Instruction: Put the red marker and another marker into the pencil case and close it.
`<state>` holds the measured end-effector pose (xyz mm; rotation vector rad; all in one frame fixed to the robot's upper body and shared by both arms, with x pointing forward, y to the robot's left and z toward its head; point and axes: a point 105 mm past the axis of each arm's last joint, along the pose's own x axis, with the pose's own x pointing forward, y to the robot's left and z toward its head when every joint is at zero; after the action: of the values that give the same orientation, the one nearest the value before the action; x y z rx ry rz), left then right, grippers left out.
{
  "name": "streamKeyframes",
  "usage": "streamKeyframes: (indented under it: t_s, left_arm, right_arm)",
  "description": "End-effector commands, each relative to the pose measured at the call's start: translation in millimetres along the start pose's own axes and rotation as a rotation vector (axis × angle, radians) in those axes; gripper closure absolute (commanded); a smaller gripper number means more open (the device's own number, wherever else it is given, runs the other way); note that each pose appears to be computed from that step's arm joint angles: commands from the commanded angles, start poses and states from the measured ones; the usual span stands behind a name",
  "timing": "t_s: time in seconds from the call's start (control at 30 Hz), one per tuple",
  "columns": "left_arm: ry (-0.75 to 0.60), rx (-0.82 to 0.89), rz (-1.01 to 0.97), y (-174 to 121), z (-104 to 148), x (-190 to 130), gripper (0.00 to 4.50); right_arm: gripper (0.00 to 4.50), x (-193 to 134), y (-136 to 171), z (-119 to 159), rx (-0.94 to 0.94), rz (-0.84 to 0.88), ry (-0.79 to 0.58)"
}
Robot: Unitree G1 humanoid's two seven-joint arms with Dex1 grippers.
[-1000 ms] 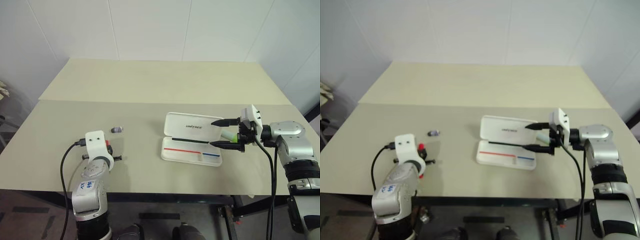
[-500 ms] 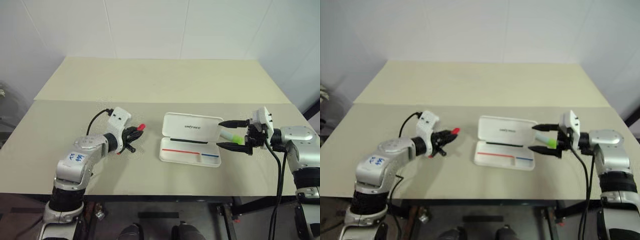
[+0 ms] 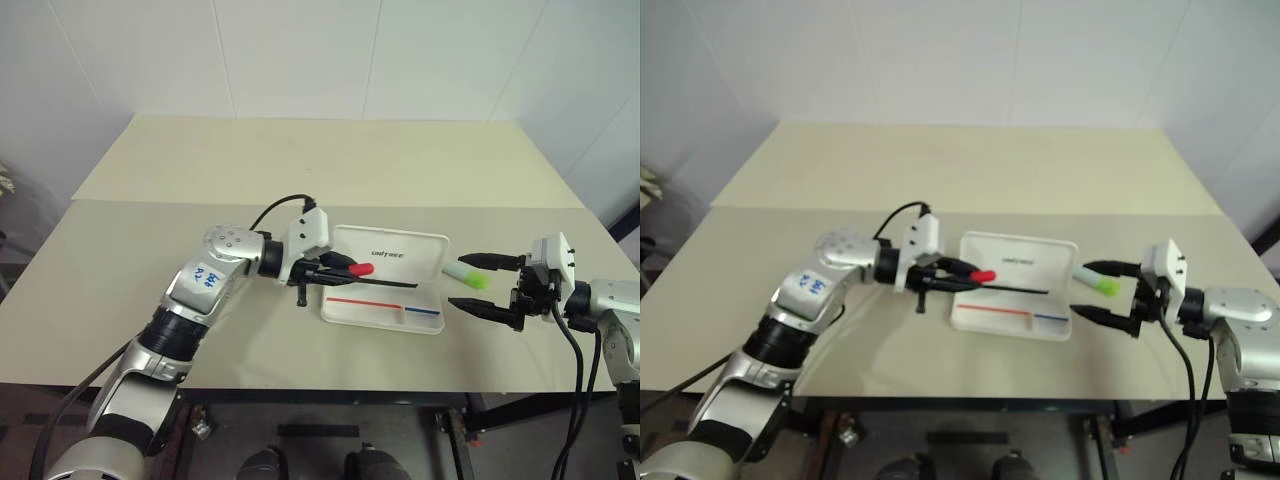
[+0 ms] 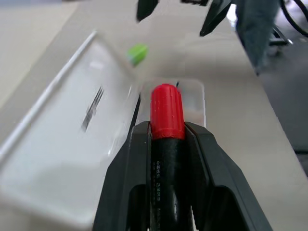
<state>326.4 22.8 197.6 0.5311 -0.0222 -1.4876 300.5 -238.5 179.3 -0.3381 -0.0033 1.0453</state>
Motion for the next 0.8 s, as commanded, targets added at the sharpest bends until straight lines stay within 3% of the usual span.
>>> streamKeyframes:
  t_s: [0.03, 0.27, 0.8]
  left_arm:
    - [0.01, 0.059, -0.066, -0.3, 4.7, 15.2, 3.9]
    - [0.122, 0.113, -0.08, 11.1, -6.9, 49.6, 3.9]
    - [0.137, 0.105, -0.073, 23.6, 6.1, 92.8, 3.9]
  right_arm:
    - [0.0, -13.5, 0.3, 15.1, -0.046, -0.05, -0.015]
    - [0.0, -21.6, 9.4, 13.6, -0.036, -0.106, -0.01]
    - [0.0, -35.2, 24.9, 10.3, -0.015, -0.21, -0.003]
